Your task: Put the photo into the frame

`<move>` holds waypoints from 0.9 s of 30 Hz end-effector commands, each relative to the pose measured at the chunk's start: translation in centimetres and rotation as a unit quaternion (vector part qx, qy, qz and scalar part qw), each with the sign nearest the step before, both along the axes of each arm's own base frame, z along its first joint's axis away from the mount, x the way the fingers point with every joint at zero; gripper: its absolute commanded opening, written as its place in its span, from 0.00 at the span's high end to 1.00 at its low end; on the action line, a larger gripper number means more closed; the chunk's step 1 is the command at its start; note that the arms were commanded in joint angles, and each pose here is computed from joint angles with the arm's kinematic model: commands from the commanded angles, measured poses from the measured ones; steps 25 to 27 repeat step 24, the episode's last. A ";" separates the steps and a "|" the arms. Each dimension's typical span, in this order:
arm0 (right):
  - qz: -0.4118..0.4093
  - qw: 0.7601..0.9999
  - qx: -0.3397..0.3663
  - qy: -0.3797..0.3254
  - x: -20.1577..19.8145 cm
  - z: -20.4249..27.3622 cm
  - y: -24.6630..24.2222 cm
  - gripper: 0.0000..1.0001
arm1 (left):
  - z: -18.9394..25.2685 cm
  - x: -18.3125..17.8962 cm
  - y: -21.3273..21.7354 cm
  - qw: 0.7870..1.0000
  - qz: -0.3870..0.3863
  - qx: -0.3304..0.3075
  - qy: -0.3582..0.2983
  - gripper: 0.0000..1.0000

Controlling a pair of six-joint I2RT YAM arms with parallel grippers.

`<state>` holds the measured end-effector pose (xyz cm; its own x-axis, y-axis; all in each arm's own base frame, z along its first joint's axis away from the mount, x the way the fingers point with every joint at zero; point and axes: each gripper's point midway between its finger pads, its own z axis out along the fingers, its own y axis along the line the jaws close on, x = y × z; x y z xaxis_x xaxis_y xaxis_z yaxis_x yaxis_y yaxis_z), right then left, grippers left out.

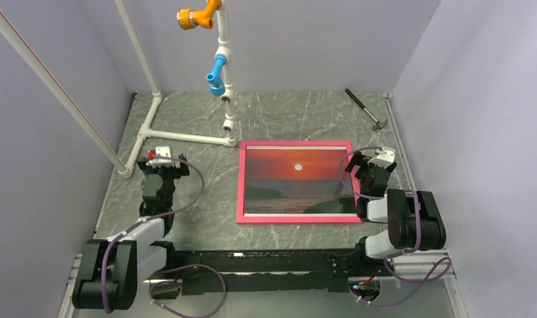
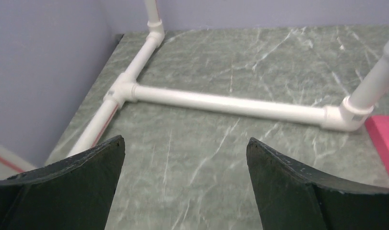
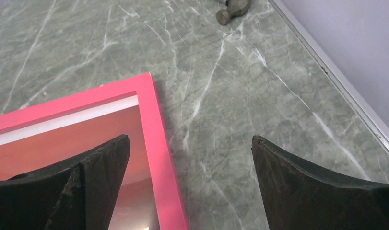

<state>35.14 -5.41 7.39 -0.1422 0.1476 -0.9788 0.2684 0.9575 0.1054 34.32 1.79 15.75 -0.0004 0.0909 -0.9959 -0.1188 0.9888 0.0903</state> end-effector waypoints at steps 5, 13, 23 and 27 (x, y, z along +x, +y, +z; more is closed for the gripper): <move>0.054 0.997 -0.022 -0.041 2.0 2.6 1.5 0.00 | -2.0 -0.2 0.6 0.999 0.009 0.012 -0.037 0.01; 0.110 0.993 -0.038 -0.022 2.6 2.2 3.2 0.00 | -3.4 1.6 1.4 0.999 0.033 -0.004 0.021 0.01; 0.111 0.993 -0.039 -0.023 2.6 2.2 3.2 0.00 | -3.5 2.2 1.1 0.999 0.019 0.011 0.028 0.01; 0.111 0.993 -0.038 -0.023 2.6 2.2 3.2 0.00 | -3.6 2.1 1.1 0.999 0.019 0.008 0.028 0.01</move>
